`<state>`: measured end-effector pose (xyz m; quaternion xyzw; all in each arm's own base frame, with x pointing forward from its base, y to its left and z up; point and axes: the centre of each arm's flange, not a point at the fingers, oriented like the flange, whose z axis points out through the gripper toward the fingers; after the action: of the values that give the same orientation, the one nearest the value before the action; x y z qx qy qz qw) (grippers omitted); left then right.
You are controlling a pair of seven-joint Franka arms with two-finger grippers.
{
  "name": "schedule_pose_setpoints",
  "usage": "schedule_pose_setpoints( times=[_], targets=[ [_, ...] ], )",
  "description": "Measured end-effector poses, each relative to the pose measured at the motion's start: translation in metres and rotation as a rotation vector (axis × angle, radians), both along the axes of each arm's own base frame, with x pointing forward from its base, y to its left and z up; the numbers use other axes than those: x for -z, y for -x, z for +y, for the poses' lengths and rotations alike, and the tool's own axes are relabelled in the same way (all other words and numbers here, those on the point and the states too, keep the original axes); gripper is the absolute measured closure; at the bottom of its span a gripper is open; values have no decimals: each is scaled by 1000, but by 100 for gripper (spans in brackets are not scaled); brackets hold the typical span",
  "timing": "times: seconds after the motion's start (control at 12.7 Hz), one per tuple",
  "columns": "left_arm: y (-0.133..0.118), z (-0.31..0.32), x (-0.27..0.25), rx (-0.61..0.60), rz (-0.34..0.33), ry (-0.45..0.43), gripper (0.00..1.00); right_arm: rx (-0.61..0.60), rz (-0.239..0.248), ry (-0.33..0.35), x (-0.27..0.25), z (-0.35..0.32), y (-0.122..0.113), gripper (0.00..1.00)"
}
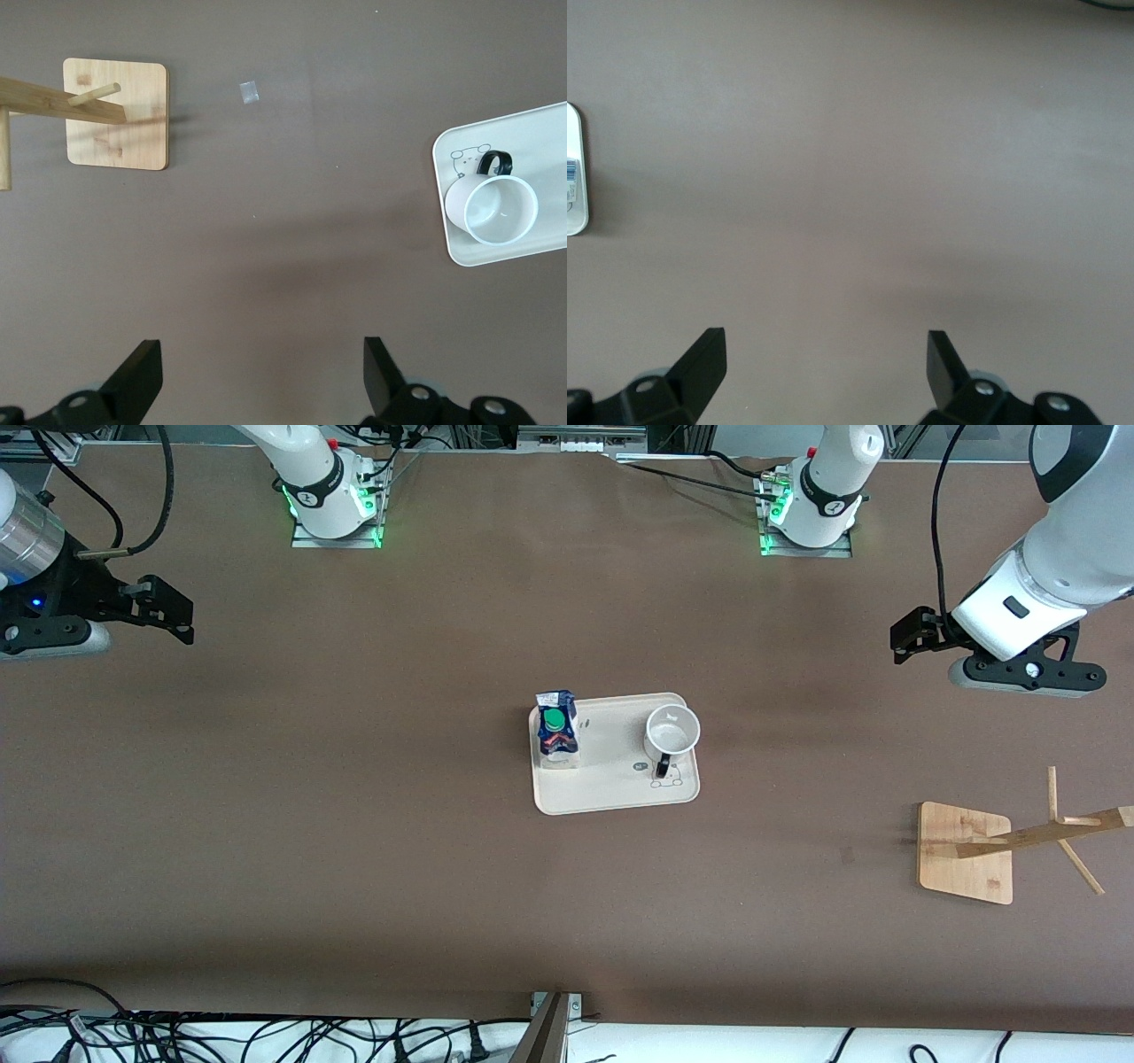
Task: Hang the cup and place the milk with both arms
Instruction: 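Move the right gripper out toward the tray, then reach the right gripper to the milk carton while the left gripper reaches the mug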
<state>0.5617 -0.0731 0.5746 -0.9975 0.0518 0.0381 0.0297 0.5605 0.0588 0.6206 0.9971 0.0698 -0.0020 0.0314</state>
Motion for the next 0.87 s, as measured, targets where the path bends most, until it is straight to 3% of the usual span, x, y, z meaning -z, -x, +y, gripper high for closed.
schedule_pose_setpoints(
  times=[0.39, 0.47, 0.71, 0.87],
  targets=[
    [0, 0, 0, 0, 0, 0, 0, -55, -46, -5, 2, 30, -6, 0],
    [0, 0, 0, 0, 0, 0, 0, -85, -27, -2, 8, 48, -4, 0],
    [0, 0, 0, 0, 0, 0, 0, -194, 99, 12, 49, 115, 4, 0],
    [0, -1, 0, 1, 0, 0, 0, -210, 134, -68, 72, 166, 9, 0]
  ],
)
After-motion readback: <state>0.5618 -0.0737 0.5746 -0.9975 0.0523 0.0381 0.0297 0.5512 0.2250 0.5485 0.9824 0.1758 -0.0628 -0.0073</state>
